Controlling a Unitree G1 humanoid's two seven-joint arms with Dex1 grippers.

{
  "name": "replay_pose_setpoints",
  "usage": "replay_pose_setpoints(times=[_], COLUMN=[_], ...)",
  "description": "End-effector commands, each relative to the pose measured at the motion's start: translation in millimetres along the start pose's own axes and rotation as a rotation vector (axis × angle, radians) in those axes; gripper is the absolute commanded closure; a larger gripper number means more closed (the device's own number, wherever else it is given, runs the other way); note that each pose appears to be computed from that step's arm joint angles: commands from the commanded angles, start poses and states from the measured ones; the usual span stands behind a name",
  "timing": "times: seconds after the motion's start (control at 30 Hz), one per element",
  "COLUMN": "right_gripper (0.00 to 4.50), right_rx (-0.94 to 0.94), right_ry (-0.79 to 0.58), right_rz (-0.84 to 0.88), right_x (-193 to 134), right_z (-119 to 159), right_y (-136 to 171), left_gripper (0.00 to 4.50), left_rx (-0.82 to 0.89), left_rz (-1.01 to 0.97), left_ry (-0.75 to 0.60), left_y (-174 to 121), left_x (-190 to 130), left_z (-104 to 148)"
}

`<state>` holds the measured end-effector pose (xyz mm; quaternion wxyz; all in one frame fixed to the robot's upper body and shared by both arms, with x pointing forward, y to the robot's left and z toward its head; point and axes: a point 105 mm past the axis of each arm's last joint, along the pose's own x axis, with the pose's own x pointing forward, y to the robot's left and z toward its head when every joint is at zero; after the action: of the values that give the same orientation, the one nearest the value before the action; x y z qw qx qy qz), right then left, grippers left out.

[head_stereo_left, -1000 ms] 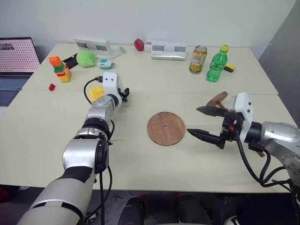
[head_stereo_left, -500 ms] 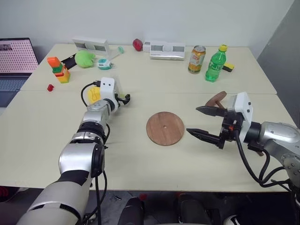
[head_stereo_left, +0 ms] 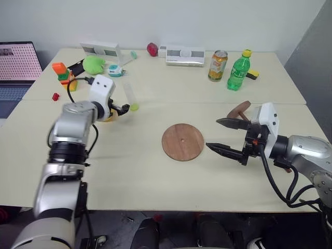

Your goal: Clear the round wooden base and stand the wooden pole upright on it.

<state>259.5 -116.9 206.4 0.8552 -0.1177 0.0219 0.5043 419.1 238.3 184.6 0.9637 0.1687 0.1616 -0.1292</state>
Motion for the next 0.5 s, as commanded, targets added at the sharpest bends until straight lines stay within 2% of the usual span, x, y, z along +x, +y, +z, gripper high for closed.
replay_pose_setpoints(times=[0.03,0.13,0.2,0.3,0.4,0.5], right_gripper=[0.17,0.17,0.17,0.17,0.17,0.17], right_rx=[-0.037,-0.034,-0.063,-0.082,-0.062,0.096], right_ry=[-0.004,0.018,0.087,0.239,0.314,0.484], right_rz=[-0.018,-0.027,-0.061,-0.103,-0.145,-0.309], right_x=[-6,-11,-17,-29,-36,-52], right_z=[7,7,5,-6,-10,-22], right_y=[-4,-10,-19,-33,-44,-80], left_gripper=[0.01,0.01,0.01,0.01,0.01,0.01], left_rx=[0.128,0.246,0.317,0.401,0.442,0.488], left_rz=[-0.233,-0.488,-0.692,-0.857,-0.938,-1.005], left_ry=[-0.028,-0.012,-0.016,-0.007,-0.03,-0.161], left_y=[-23,-53,-77,-99,-111,-128], left_x=[-37,-65,-89,-108,-113,-101], left_z=[30,22,15,7,7,28])
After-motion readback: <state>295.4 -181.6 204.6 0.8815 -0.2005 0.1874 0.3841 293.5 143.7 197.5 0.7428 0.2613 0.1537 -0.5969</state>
